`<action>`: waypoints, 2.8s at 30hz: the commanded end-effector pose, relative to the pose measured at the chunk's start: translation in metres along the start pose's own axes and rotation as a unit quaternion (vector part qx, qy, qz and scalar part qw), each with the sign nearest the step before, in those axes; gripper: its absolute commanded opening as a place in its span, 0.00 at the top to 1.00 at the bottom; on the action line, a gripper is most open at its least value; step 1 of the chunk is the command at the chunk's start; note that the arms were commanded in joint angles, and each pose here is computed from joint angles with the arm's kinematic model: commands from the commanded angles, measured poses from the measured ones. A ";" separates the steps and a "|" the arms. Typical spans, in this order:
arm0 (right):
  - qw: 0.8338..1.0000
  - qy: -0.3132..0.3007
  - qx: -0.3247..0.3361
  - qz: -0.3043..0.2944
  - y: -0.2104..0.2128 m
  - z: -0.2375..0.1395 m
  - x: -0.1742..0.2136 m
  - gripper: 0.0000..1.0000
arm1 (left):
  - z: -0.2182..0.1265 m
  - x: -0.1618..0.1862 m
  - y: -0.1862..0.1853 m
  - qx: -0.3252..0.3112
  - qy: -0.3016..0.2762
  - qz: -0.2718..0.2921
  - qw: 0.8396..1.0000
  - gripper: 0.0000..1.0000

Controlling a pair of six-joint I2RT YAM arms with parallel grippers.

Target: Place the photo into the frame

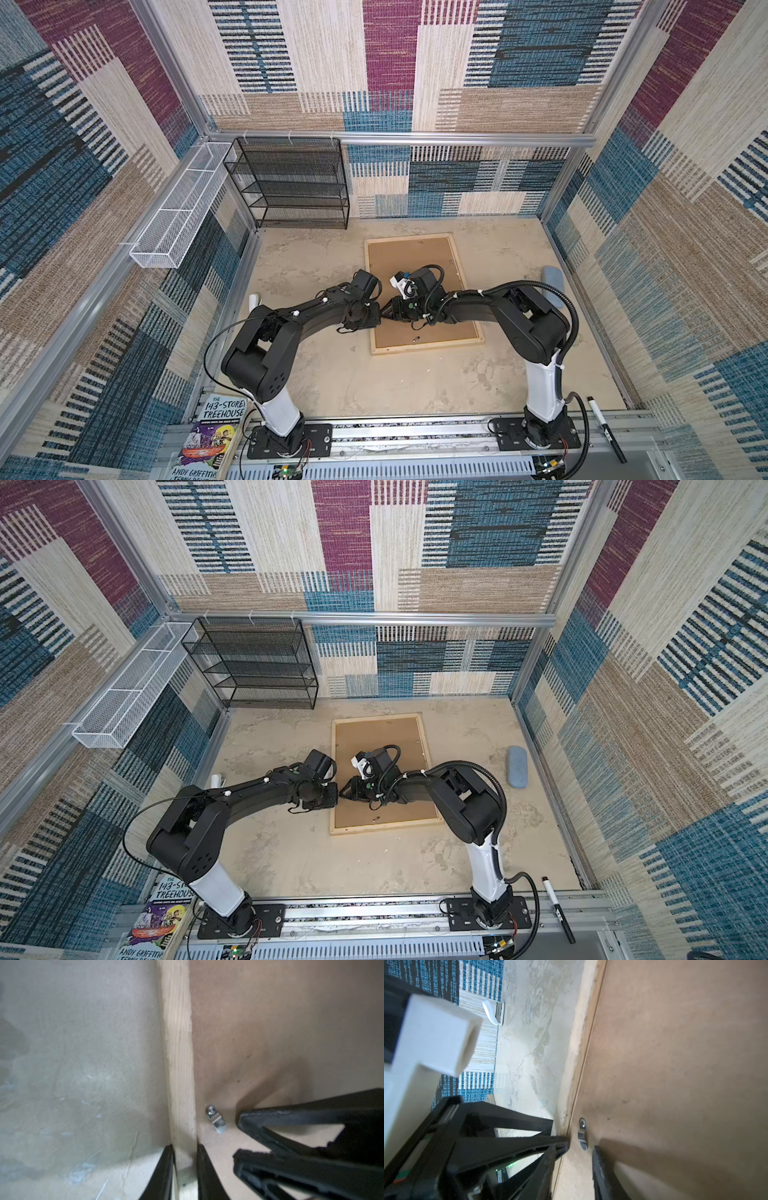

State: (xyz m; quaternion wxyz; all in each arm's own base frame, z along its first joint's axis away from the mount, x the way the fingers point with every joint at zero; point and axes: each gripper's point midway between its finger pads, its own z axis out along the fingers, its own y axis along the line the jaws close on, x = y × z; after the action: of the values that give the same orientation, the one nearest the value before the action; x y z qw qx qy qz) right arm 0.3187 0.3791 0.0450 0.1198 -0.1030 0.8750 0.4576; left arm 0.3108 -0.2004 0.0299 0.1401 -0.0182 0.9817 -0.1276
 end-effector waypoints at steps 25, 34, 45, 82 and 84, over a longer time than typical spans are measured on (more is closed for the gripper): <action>0.999 0.014 -0.006 0.045 -0.007 0.008 0.009 0.67 | -0.009 0.037 0.001 -0.016 0.030 0.004 0.999 0.78; 0.999 0.006 0.006 0.044 -0.012 0.005 0.003 0.67 | -0.006 0.038 0.006 -0.028 0.029 0.006 0.999 0.84; 0.998 0.023 -0.022 0.058 -0.009 0.013 0.009 0.67 | -0.009 0.035 -0.003 -0.016 0.029 0.015 0.999 0.91; 0.989 -0.041 0.004 0.140 -0.016 0.011 0.001 0.70 | -0.009 0.033 -0.020 -0.017 0.006 0.039 0.999 1.00; 0.989 -0.052 0.012 0.140 -0.018 0.011 -0.004 0.70 | -0.009 0.033 -0.020 -0.016 0.006 0.038 0.999 1.00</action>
State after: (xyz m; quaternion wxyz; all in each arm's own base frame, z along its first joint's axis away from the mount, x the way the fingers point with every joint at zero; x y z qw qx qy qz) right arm 0.3199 0.3881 0.0424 0.0871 0.0130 0.8600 0.5026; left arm 0.2794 -0.2130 0.0333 0.1441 0.0098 0.9856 -0.0876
